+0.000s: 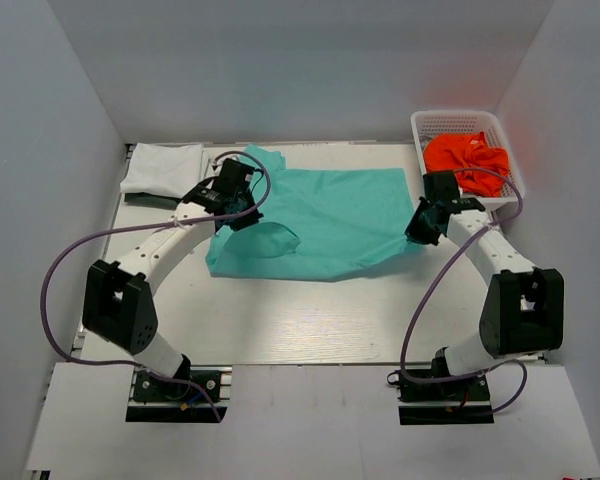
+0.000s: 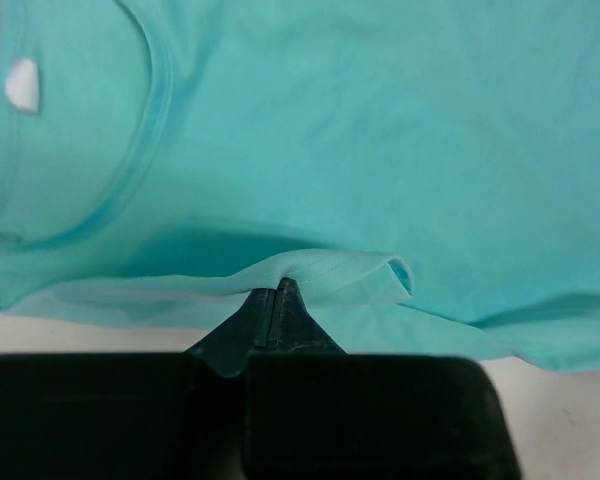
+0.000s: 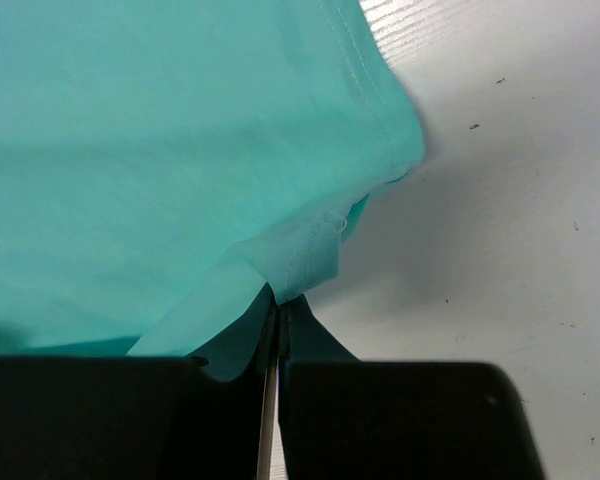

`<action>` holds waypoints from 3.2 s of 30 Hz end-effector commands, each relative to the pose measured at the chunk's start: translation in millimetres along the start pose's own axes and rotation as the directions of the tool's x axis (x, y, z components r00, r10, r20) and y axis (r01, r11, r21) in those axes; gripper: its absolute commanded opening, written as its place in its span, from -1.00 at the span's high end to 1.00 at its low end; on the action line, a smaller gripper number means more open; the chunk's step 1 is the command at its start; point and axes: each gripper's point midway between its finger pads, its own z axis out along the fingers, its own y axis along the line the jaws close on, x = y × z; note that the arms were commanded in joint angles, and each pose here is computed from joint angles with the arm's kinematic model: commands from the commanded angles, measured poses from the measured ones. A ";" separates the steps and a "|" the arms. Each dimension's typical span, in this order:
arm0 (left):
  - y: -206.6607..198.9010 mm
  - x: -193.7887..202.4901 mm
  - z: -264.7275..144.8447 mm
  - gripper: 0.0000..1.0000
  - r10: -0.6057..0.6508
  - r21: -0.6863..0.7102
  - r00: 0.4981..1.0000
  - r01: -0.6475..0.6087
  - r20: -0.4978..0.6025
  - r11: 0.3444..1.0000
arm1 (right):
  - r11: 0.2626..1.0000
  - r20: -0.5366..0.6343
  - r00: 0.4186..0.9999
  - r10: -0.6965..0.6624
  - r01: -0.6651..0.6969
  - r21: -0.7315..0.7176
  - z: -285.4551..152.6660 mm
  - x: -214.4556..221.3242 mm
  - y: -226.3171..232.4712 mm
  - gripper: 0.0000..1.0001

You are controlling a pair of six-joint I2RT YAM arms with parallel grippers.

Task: Fold and stack the t-shirts
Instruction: Fold the flattened tshirt in 1/3 of the way, then grap the side of the flattened tshirt furthest away from the robot with both arms

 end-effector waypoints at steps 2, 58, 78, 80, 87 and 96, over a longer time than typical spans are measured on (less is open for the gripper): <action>-7.0 -42.6 -5.5 1.00 0.062 -0.011 0.989 -0.061 0.135 0.998 | 1.000 0.031 0.999 -0.011 0.011 0.010 -3.0 -21.9 7.8 1.00; 139.5 115.7 61.1 -1.00 -0.109 -0.296 0.968 0.038 -0.225 0.954 | 0.998 -0.224 0.973 -0.055 0.047 -0.043 72.8 84.8 -4.9 -0.81; 92.0 -5.8 -19.5 -1.00 -0.098 -0.167 0.989 0.116 0.109 0.979 | 0.945 0.100 0.971 -0.218 0.235 -0.229 -39.7 27.6 29.8 -0.81; 72.1 -42.0 -18.0 -1.00 -0.082 -0.155 0.984 0.106 0.157 0.982 | 0.955 0.143 0.970 -0.195 0.221 -0.196 -50.1 0.7 37.3 -0.81; 49.6 -108.0 47.9 -1.00 0.019 -0.233 0.985 0.023 0.174 0.972 | 0.969 0.156 0.968 -0.196 0.216 -0.121 -33.5 -35.2 46.7 -0.81; 46.3 -149.6 154.0 -1.00 0.112 -0.343 0.990 -0.077 0.084 0.936 | 0.980 0.136 0.971 -0.198 0.199 0.004 -15.0 -57.0 35.3 -0.81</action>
